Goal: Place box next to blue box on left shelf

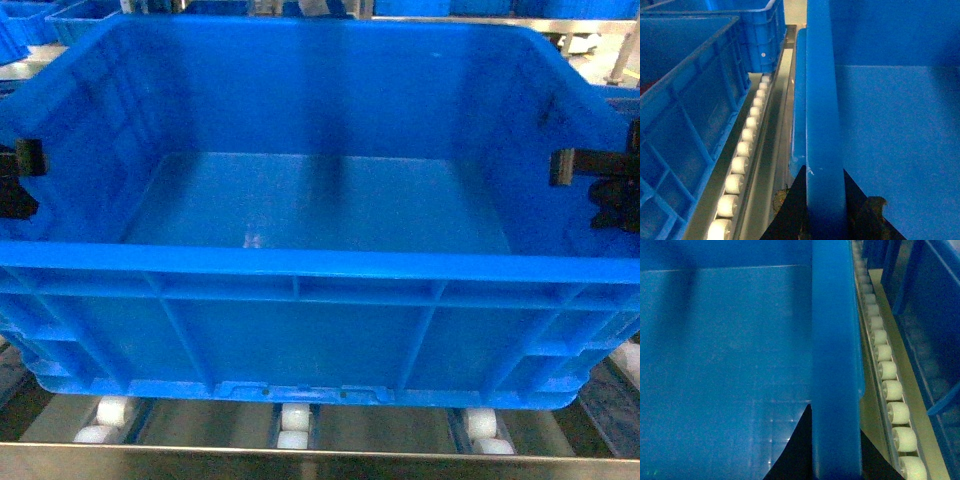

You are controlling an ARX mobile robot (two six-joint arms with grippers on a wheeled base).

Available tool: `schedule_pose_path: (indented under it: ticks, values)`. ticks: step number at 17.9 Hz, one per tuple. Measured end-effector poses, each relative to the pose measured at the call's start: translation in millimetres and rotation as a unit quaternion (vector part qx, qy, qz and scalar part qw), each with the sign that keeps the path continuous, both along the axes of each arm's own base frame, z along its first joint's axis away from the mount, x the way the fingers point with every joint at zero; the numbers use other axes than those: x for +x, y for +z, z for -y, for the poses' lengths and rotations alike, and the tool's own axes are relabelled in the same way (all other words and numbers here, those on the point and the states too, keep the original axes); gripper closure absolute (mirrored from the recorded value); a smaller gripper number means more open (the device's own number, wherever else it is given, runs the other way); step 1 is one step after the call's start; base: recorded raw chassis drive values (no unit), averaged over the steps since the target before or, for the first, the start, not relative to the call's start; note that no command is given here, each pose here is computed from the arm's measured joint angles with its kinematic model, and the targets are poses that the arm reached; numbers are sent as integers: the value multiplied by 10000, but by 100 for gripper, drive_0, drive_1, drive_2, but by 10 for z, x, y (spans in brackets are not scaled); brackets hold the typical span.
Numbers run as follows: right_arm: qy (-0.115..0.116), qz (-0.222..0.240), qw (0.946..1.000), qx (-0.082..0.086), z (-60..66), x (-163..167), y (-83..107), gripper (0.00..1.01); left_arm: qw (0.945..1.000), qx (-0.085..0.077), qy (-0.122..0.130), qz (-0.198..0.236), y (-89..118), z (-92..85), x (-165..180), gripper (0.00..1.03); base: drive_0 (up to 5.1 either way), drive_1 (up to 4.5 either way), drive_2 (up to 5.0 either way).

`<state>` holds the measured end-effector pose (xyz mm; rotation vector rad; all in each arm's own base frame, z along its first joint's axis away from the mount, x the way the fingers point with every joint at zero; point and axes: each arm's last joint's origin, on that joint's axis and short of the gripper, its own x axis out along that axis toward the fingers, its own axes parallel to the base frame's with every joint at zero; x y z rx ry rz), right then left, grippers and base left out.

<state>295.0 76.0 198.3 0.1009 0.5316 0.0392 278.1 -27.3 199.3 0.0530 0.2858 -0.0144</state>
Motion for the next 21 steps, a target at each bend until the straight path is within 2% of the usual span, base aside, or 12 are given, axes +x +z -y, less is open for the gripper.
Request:
schedule_pose_path:
  ticks: [3, 6, 7, 11, 12, 13, 14, 15, 17, 18, 19, 21]
  values:
    - [-21, -103, 9999, 72, -17, 77, -56, 94, 9998, 94, 79, -153, -11, 33, 115, 95, 0, 0, 0]
    - [60, -474, 9987, 172, -11, 61, -155, 94, 9971, 334, 159, -663, -75, 59, 166, 94, 0, 0, 0]
    - [117, -499, 9986, 129, -32, 52, -160, 94, 9961, 340, 168, -792, -117, 58, 180, 94, 0, 0, 0]
    - [63, -476, 9988, 88, -30, 61, -166, 94, 9944, 273, 160, -1012, -133, 69, 246, 94, 0, 0, 0]
    - [63, -470, 9988, 79, -31, 61, -165, 90, 9947, 270, 164, -982, -135, 70, 257, 94, 0, 0, 0]
    - [141, -410, 9990, 62, -36, 65, -159, 81, 9957, 272, 206, -858, -133, 72, 274, 89, 0, 0, 0]
    - [210, -309, 9993, 96, -59, 66, -144, 73, 9963, 389, 355, -683, -155, 108, 276, 81, 0, 0, 0]
    - [275, -140, 9994, 157, -88, 66, -121, 66, 9965, 432, 422, -577, -171, 126, 282, 75, 0, 0, 0]
    - [353, 310, 9984, 306, -97, 58, -73, 49, 9992, 219, 328, -71, -112, 143, 285, 56, 0, 0, 0]
    - [405, 738, 9955, 433, -108, 63, 38, 39, 9994, 36, 105, 327, -5, 179, 287, 49, 0, 0, 0]
    - [447, 1124, 9913, 526, -128, 56, 173, 32, 9975, -133, -77, 683, 121, 233, 265, 41, 0, 0, 0]
    - [374, 1844, 9798, 672, -131, 9, 478, 15, 9886, -361, -377, 1413, 421, 317, 206, 23, 0, 0, 0]
